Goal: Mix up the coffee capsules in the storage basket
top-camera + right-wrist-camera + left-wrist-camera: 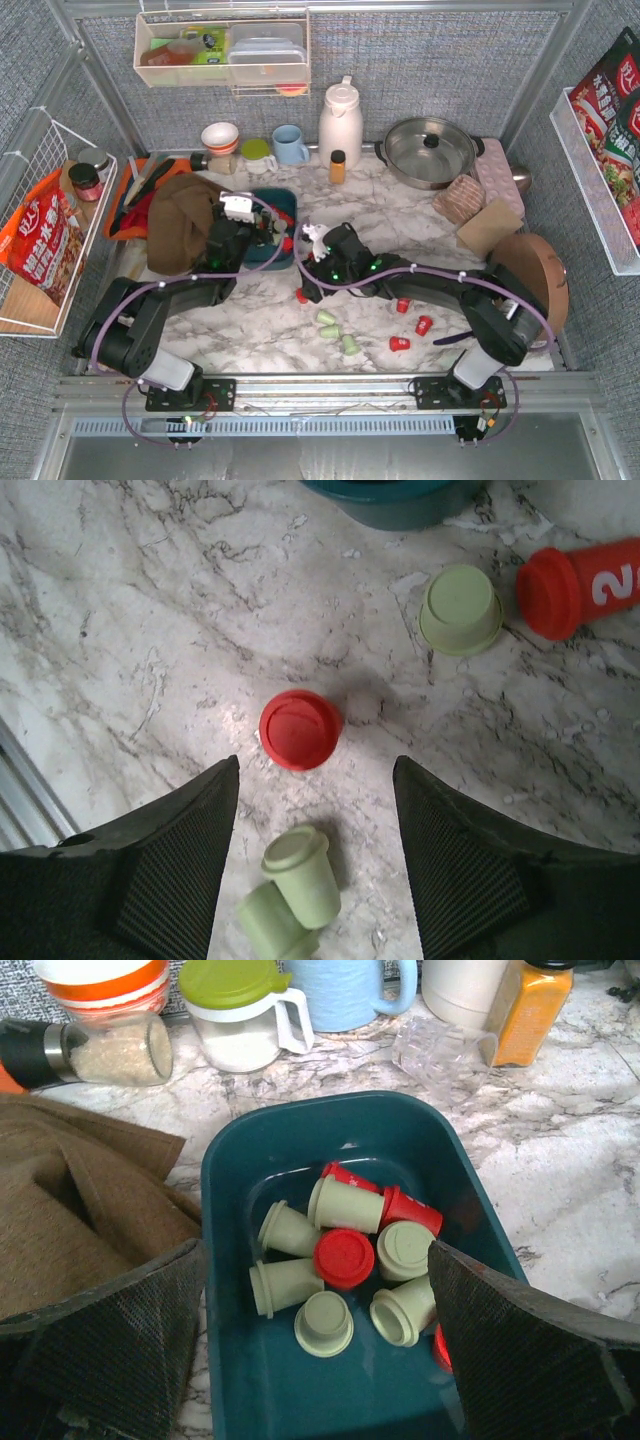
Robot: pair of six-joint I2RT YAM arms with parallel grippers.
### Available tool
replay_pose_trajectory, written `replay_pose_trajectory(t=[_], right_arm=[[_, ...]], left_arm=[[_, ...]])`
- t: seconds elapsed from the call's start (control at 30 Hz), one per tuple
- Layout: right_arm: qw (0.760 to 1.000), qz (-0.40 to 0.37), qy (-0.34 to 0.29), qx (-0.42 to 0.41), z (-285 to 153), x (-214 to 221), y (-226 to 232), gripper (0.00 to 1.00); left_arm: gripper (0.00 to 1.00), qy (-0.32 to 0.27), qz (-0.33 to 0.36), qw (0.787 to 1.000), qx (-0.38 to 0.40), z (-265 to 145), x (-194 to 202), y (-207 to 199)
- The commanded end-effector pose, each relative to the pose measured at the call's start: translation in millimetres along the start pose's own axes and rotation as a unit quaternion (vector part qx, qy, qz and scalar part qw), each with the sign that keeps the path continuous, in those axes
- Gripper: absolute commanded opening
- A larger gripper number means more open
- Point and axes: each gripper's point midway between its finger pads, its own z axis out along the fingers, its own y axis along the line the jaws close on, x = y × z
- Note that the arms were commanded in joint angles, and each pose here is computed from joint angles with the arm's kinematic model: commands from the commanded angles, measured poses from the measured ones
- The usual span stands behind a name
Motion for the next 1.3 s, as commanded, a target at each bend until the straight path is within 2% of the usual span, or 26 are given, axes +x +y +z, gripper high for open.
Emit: replay_pose_trajectory(t=[0.0,0.2,0.37,0.8,1.03,1.27], right_arm=[[0.999,-0.030,-0.008,0.018,14.9,-8.1,0.2,0.67],[0.997,-0.055,0.021,0.047,36.0,8.1,-0.6,0.67],[0.994,-0.077,0.024,0.067,44.3,2.4,0.2,0.65],[0.993,-0.087,0.037,0.075,41.1,4.6,-2.3,0.52],[0.992,-0.089,0.048,0.073,35.4,7.5,-1.3,0.56],[0.991,-0.088,0.063,0.076,41.3,17.1,-4.8,0.57]], left_arm=[[0.99,-0.037,-0.019,0.999,-0.011,-9.2,-16.1,4.8],[0.99,-0.043,-0.024,0.999,-0.008,-13.9,-17.8,4.5],[0.99,-0.042,-0.021,0.999,-0.006,-13.8,-17.3,3.8],[0.99,-0.032,-0.015,0.999,0.000,-14.0,-8.7,1.8],[0.99,-0.031,-0.011,0.999,0.003,-15.3,-7.5,1.7],[0.99,-0.030,-0.011,0.999,0.010,-15.7,-6.8,-1.0]])
